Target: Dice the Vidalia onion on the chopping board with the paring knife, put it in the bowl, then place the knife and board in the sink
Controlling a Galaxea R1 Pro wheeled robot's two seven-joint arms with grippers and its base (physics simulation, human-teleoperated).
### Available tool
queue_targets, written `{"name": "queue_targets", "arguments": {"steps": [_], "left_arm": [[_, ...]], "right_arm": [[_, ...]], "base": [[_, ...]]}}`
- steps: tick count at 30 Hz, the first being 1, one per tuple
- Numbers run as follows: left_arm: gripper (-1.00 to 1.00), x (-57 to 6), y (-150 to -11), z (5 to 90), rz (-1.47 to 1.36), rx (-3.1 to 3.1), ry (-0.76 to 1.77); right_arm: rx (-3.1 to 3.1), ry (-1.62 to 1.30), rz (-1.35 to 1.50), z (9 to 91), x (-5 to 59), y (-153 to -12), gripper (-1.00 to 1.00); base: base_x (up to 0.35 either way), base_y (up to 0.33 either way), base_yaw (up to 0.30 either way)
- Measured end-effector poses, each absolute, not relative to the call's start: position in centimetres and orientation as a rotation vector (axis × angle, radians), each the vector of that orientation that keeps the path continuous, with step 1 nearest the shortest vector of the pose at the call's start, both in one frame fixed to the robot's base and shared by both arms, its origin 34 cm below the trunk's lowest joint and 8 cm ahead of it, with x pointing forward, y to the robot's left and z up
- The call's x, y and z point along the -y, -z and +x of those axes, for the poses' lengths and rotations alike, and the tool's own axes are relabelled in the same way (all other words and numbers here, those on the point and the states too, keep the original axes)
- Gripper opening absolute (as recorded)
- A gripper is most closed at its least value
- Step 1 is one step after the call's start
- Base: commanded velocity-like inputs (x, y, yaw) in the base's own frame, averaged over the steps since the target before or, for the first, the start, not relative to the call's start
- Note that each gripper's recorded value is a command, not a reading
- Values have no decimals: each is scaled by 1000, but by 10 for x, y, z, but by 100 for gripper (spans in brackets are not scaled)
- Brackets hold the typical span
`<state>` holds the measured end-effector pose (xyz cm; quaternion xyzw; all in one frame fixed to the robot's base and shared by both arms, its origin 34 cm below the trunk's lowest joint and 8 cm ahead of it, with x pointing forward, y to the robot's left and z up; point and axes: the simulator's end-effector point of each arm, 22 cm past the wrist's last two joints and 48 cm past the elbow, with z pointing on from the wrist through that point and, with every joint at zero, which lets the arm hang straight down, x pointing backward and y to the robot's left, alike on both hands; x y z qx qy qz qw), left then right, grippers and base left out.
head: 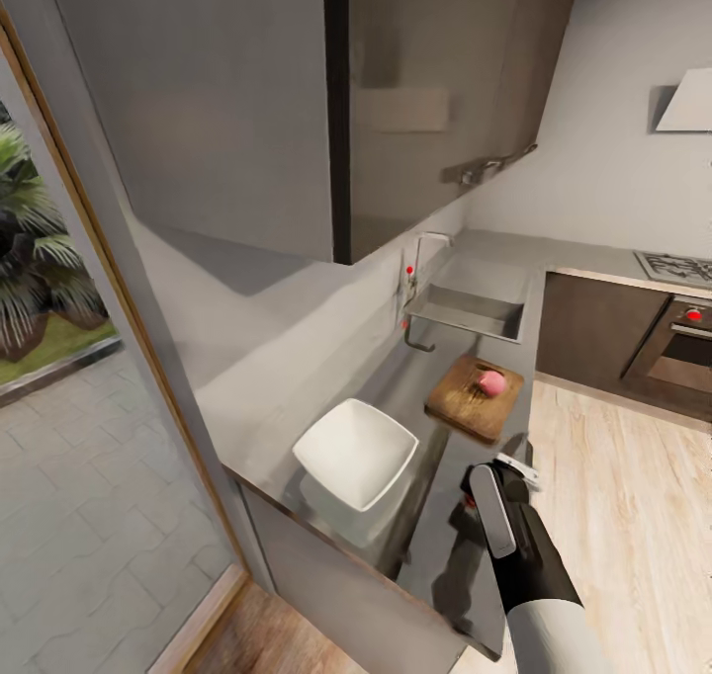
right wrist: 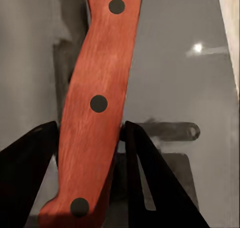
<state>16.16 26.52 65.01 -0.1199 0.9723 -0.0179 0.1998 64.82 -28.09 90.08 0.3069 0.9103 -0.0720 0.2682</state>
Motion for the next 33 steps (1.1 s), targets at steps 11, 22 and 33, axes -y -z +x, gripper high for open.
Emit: {"name": "queue_targets", "arguments": {"steps": [11,22,33], "left_arm": [[100,-265,-650,161,-332,-2719,51],[100,-264,-649,155,-336,-2732,50],[100,-264,-649,155,-336,-2733,51]], "right_arm": [[-2458,199,826,648,282,-901,-100],[-2460,207,822,647,283,-901,-100],[-2356,243,820,662,322,-933,-100]], "base": [[0,-183,0],[0,-3,0],[0,0,0]]}}
